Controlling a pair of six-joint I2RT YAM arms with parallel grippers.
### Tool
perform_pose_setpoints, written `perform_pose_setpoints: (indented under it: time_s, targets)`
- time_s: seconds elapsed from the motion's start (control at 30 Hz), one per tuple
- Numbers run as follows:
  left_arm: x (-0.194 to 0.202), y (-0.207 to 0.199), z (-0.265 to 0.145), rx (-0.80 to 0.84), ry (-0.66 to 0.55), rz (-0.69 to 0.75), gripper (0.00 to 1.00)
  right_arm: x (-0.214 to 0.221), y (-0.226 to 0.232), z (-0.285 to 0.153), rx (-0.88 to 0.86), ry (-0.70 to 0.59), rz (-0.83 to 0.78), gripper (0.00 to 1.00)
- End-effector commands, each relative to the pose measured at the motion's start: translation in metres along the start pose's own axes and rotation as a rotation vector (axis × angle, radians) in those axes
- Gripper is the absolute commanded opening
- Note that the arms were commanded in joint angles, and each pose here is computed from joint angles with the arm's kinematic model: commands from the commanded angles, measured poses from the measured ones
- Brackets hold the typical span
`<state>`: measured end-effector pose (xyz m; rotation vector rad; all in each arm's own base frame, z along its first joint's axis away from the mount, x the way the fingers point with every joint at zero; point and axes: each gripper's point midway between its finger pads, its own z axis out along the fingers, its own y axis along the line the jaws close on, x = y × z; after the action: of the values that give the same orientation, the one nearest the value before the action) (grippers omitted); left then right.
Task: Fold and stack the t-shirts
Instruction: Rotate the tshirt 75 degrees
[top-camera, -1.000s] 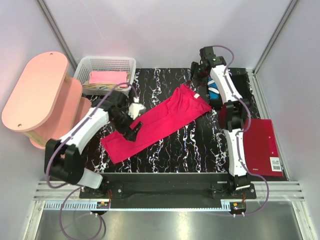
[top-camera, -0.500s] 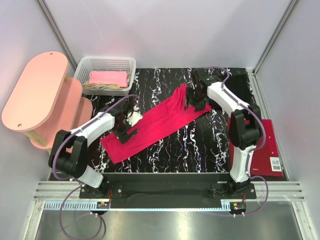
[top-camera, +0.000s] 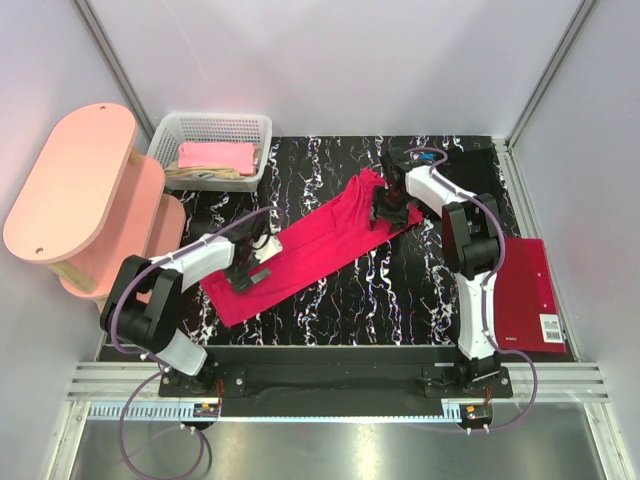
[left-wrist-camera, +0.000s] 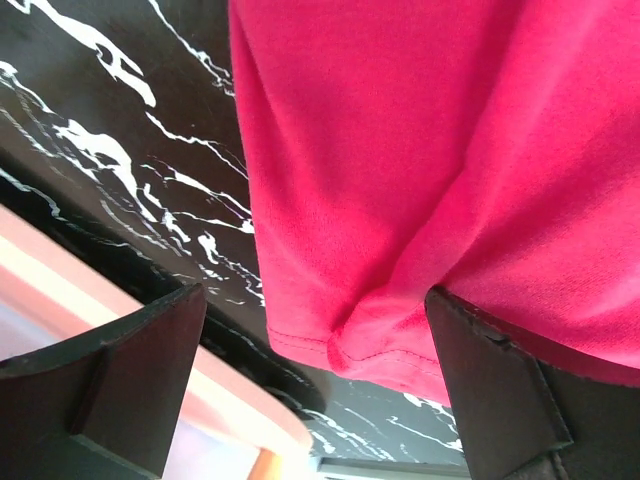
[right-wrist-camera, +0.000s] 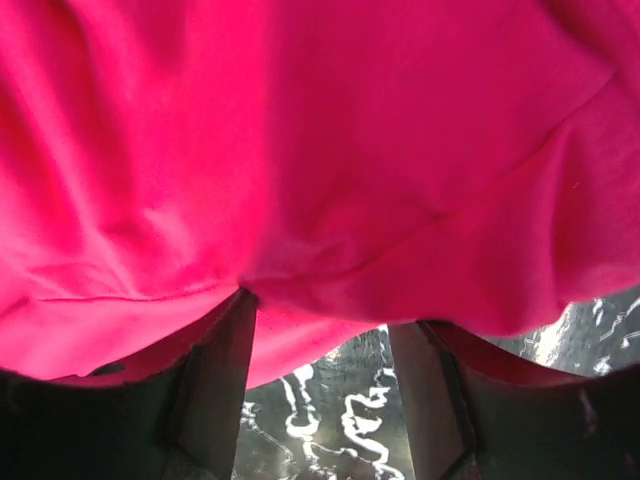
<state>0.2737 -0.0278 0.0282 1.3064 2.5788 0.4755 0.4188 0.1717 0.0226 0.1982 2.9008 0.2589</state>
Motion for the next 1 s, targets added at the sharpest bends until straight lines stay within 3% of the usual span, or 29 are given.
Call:
perform_pose_setpoints:
  time_s: [0.0, 0.23, 0.3, 0.33, 0.47, 0.63, 0.97]
  targets:
    - [0.002, -0.012, 0.009, -0.020, 0.020, 0.068, 0.99, -0.025, -0.016, 0.020, -0.030, 0.009, 0.059, 0.62]
    - [-0.020, -0.043, 0.004, 0.072, -0.001, 0.129, 0.99, -0.065, -0.012, 0.036, -0.108, 0.013, 0.091, 0.62]
    - [-0.030, -0.050, 0.001, 0.109, -0.016, 0.136, 0.99, -0.094, -0.001, 0.024, -0.152, -0.044, 0.077, 0.62]
    - [-0.031, -0.053, 0.003, 0.126, -0.010, 0.138, 0.99, -0.089, -0.001, 0.035, -0.155, -0.004, 0.078, 0.61]
    - [-0.057, -0.067, -0.011, 0.256, -0.081, 0.104, 0.99, -0.128, 0.015, 0.025, -0.206, -0.085, 0.044, 0.60]
    - [-0.080, -0.091, -0.027, 0.435, -0.128, 0.091, 0.99, -0.146, 0.004, 0.033, -0.248, -0.107, 0.090, 0.59]
    - [-0.091, -0.127, -0.034, 0.563, -0.125, 0.110, 0.99, -0.156, 0.012, 0.009, -0.305, -0.155, 0.062, 0.59]
